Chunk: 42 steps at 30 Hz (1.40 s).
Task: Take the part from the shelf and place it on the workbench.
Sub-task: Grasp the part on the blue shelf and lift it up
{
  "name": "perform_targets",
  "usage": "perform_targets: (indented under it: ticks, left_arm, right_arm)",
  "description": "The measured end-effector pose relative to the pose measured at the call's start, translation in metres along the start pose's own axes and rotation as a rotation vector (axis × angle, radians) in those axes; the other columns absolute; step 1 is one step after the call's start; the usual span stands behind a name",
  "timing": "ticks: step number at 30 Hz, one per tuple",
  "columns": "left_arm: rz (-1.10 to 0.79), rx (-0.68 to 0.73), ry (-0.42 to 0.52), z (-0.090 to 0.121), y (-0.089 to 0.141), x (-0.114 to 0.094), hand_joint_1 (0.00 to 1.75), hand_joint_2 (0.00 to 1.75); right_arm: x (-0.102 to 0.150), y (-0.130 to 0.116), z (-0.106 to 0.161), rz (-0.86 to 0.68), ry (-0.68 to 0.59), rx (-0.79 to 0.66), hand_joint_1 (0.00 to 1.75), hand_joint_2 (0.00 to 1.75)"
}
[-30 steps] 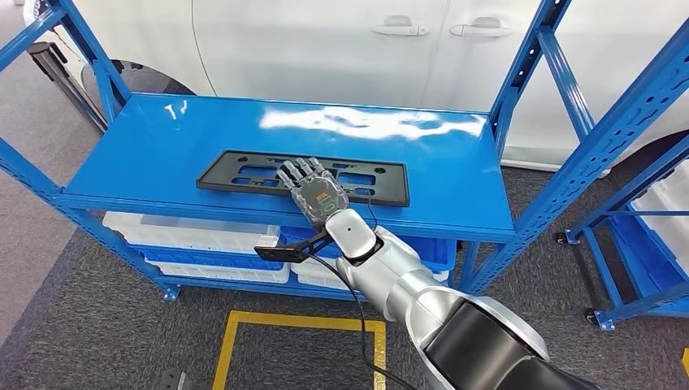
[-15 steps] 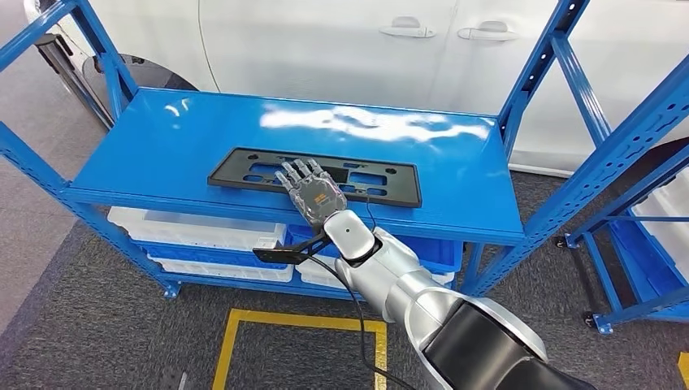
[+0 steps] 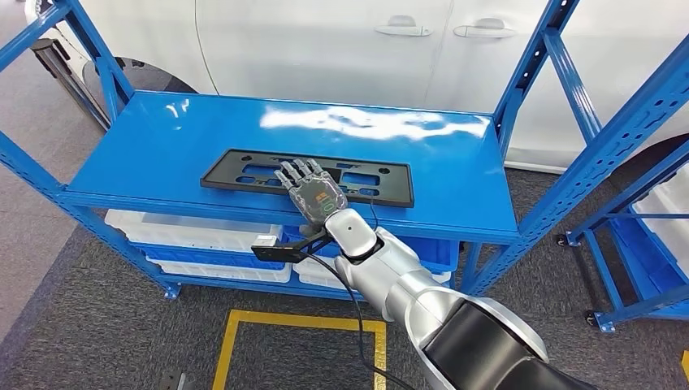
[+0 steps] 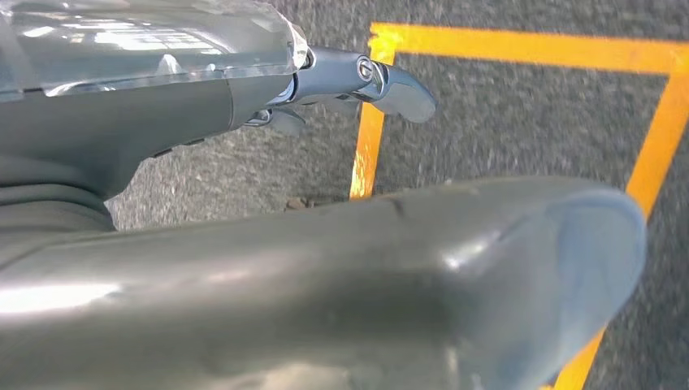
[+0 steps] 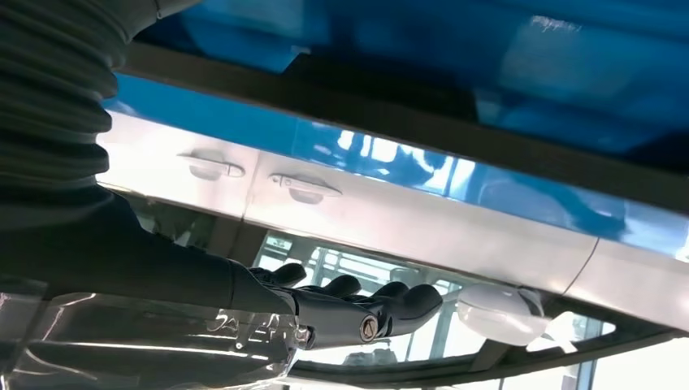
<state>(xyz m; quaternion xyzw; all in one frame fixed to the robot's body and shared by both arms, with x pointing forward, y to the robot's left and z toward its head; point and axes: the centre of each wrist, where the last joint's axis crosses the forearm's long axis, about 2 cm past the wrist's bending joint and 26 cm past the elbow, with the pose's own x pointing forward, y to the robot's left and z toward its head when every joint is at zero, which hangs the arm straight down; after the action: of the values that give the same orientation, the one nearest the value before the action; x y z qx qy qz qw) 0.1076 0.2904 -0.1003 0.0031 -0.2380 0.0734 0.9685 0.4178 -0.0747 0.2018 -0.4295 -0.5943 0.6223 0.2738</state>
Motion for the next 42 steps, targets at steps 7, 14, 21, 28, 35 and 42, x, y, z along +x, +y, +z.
perform_targets:
  ticks: [7,14,21,28,35,42]
  left_arm:
    - [-0.001,0.002,0.002,0.0004,0.0013,-0.0018,0.0,0.0]
    - [-0.001,0.001,-0.004,0.0002,0.0016,-0.0007,0.0,0.0]
    - [0.002,0.005,-0.01,0.0001,0.0025,-0.0006,0.0,0.0]
    - [0.003,0.001,-0.01,0.0001,0.0002,-0.0004,0.0,0.0]
    - [-0.001,0.002,-0.012,0.0001,0.0008,-0.0003,0.0,0.0]
    - [-0.001,0.004,-0.013,0.0,0.0018,-0.0002,0.0,0.0]
  right_arm:
    - [0.0063,0.0,0.0002,-0.017,-0.011,0.011,0.0,0.0]
    - [0.007,-0.0029,-0.0013,-0.016,-0.016,0.002,0.0,0.0]
    - [0.0073,-0.0009,-0.0002,-0.015,-0.018,0.004,0.0,0.0]
    - [0.0063,-0.0035,-0.0016,-0.009,-0.017,-0.001,0.0,1.75]
    - [0.009,-0.0045,-0.002,0.031,-0.006,-0.002,0.0,1.75]
    - [0.0104,-0.0031,-0.0012,0.054,0.009,-0.002,0.0,1.75]
